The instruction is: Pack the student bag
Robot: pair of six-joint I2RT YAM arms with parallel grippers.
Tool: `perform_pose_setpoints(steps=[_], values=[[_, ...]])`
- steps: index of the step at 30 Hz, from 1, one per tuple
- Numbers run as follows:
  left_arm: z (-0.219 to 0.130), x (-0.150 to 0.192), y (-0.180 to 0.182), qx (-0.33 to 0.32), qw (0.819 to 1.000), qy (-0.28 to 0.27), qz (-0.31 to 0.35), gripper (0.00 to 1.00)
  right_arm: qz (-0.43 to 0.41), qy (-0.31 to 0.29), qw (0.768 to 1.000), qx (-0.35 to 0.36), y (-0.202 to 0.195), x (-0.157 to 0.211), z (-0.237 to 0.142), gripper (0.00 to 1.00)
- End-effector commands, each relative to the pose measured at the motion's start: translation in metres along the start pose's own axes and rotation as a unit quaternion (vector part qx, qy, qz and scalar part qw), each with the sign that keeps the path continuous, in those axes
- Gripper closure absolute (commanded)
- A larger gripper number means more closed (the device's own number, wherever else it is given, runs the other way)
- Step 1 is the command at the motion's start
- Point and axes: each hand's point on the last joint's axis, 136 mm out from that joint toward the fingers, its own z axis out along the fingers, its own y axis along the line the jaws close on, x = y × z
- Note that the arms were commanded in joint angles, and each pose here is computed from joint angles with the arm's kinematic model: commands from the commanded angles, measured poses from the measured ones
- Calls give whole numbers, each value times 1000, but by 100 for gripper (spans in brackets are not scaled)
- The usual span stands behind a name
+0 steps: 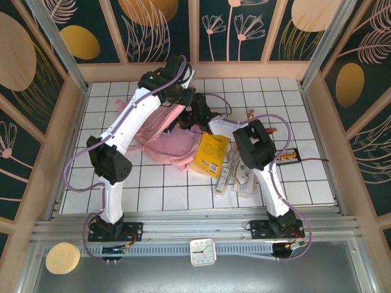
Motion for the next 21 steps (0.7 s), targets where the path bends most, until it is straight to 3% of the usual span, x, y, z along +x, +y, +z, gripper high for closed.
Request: perform_pose_setpoints(steps=[1,8,12,18,21], values=[[-3,-12,1,-18,1000,-22,-7,100,-50,-5,996,70,11,-4,-38,34],[8,-10,25,-74,997,-19,-19,100,-64,32,989,128,2,21,-84,33],[17,1,34,-83,996,-4,-22,100,-99,21,985,143,14,22,-114,33],[45,38,45,-98,994,32,-21,100,-164,-14,982,90,53,27,-160,34],[49,45,51,-94,994,31,-38,100,-130,-9,985,113,27,33,-181,34]])
